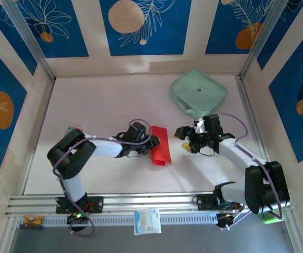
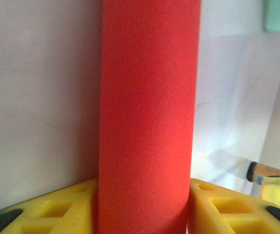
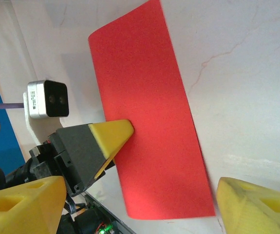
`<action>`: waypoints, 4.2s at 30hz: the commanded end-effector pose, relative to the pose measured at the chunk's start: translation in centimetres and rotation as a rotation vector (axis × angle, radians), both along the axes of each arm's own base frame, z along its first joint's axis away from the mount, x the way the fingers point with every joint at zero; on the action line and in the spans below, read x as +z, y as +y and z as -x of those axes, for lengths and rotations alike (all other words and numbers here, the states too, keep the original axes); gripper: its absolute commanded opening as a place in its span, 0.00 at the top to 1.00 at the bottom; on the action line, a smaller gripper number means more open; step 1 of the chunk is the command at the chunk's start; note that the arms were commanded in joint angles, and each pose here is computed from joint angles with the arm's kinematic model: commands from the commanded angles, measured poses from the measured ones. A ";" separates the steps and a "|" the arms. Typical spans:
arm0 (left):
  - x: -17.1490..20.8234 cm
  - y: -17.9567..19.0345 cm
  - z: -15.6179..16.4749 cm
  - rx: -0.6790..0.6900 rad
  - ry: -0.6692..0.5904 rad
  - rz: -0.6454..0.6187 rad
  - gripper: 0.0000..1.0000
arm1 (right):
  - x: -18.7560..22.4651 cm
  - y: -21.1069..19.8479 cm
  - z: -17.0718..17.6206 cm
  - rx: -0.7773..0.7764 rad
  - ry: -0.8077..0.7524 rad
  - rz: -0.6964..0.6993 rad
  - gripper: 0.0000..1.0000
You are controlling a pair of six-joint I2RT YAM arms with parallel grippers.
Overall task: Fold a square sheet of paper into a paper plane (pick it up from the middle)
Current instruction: First fold the square sheet of paper in half at the center of the table.
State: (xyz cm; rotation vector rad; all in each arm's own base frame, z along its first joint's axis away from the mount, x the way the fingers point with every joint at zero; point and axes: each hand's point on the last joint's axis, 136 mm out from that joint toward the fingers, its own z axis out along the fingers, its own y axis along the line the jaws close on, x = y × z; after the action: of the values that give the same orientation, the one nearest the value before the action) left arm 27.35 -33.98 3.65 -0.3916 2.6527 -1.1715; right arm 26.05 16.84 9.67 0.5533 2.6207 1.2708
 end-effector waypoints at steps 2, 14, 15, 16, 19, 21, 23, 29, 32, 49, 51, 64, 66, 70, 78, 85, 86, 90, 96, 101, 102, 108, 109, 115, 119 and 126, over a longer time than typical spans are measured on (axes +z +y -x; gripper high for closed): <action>-1.4 0.4 0.4 -0.017 0.025 -0.100 0.49 | 0.4 0.3 0.0 0.006 0.014 -0.008 0.19; 1.3 1.5 -0.1 -0.127 -0.049 -0.315 0.34 | 0.5 0.4 0.1 0.010 0.011 -0.008 0.19; 1.5 1.7 -0.3 -0.134 -0.055 -0.331 0.33 | 0.5 0.4 0.1 0.010 0.010 -0.009 0.19; 1.6 1.9 -0.3 -0.144 -0.062 -0.351 0.33 | 0.5 0.4 0.1 0.011 0.009 -0.009 0.19; 1.8 2.2 -0.4 -0.163 -0.076 -0.378 0.33 | 0.5 0.4 0.1 0.012 0.010 -0.010 0.19; 1.8 2.3 -0.5 -0.176 -0.085 -0.390 0.34 | 0.6 0.5 0.1 0.016 0.009 -0.012 0.19; 1.6 2.4 -0.5 -0.203 -0.084 -0.392 0.35 | 0.6 0.5 0.1 0.016 0.008 -0.012 0.20; 1.0 3.2 -0.6 -0.257 -0.086 -0.450 0.39 | 0.7 0.6 0.1 0.021 0.003 -0.021 0.21; 0.7 3.8 -0.7 -0.250 -0.080 -0.465 0.42 | 0.7 0.7 0.2 0.020 0.002 -0.027 0.21; -1.2 4.6 -0.4 -0.349 -0.052 -0.535 0.44 | 0.2 0.8 0.3 0.020 0.010 -0.020 0.21; -1.3 4.5 -0.4 -0.359 -0.051 -0.530 0.44 | 0.2 0.9 0.3 0.022 0.006 -0.019 0.21; -2.4 4.7 -0.6 -0.323 -0.017 -0.553 0.42 | 0.1 1.0 0.3 0.023 0.010 -0.016 0.21; -2.6 4.9 -0.6 -0.319 -0.009 -0.561 0.42 | 0.0 1.0 0.4 0.024 0.012 -0.016 0.21; -2.9 5.0 -0.6 -0.305 -0.004 -0.568 0.41 | 0.0 0.9 0.5 0.024 0.012 -0.014 0.21; -3.4 4.7 -0.6 -0.342 0.000 -0.570 0.41 | -0.1 0.9 0.5 0.023 0.012 -0.013 0.21; -4.0 4.6 -0.5 -0.387 0.004 -0.589 0.40 | -0.2 0.9 0.5 0.023 0.016 -0.013 0.21; -4.0 4.6 -0.5 -0.393 0.003 -0.592 0.39 | -0.2 1.0 0.5 0.023 0.016 -0.014 0.22; -4.1 4.5 -0.6 -0.402 -0.001 -0.594 0.38 | -0.3 0.9 0.6 0.022 0.019 -0.012 0.22; -4.1 4.3 -0.9 -0.386 0.006 -0.591 0.36 | -0.4 0.9 0.5 0.020 0.023 -0.009 0.21; -4.4 4.3 -0.8 -0.380 0.014 -0.594 0.36 | -0.4 0.9 0.5 0.023 0.022 -0.009 0.22; -4.5 4.4 -0.8 -0.380 0.015 -0.595 0.37 | -0.4 0.9 0.6 0.023 0.024 -0.008 0.22; -4.6 4.7 -0.8 -0.369 0.021 -0.610 0.40 | -0.5 0.9 0.5 0.025 0.022 -0.009 0.22; -4.6 4.8 -0.8 -0.368 0.022 -0.612 0.41 | -0.4 0.9 0.5 0.025 0.020 -0.009 0.22; -4.6 4.7 -0.8 -0.358 0.027 -0.605 0.41 | -0.5 0.9 0.6 0.023 0.025 -0.008 0.22; -4.9 4.5 -0.7 -0.351 0.038 -0.596 0.40 | -0.5 0.9 0.6 0.024 0.023 -0.009 0.22; -5.1 4.0 -0.6 -0.384 0.037 -0.575 0.40 | -0.5 0.9 0.6 0.022 0.024 -0.008 0.22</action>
State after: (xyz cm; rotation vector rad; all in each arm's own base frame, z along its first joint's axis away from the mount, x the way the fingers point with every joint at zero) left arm 28.00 -29.87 2.01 0.1891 2.9689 -0.4325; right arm 25.93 17.57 9.68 0.5275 2.6259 1.2808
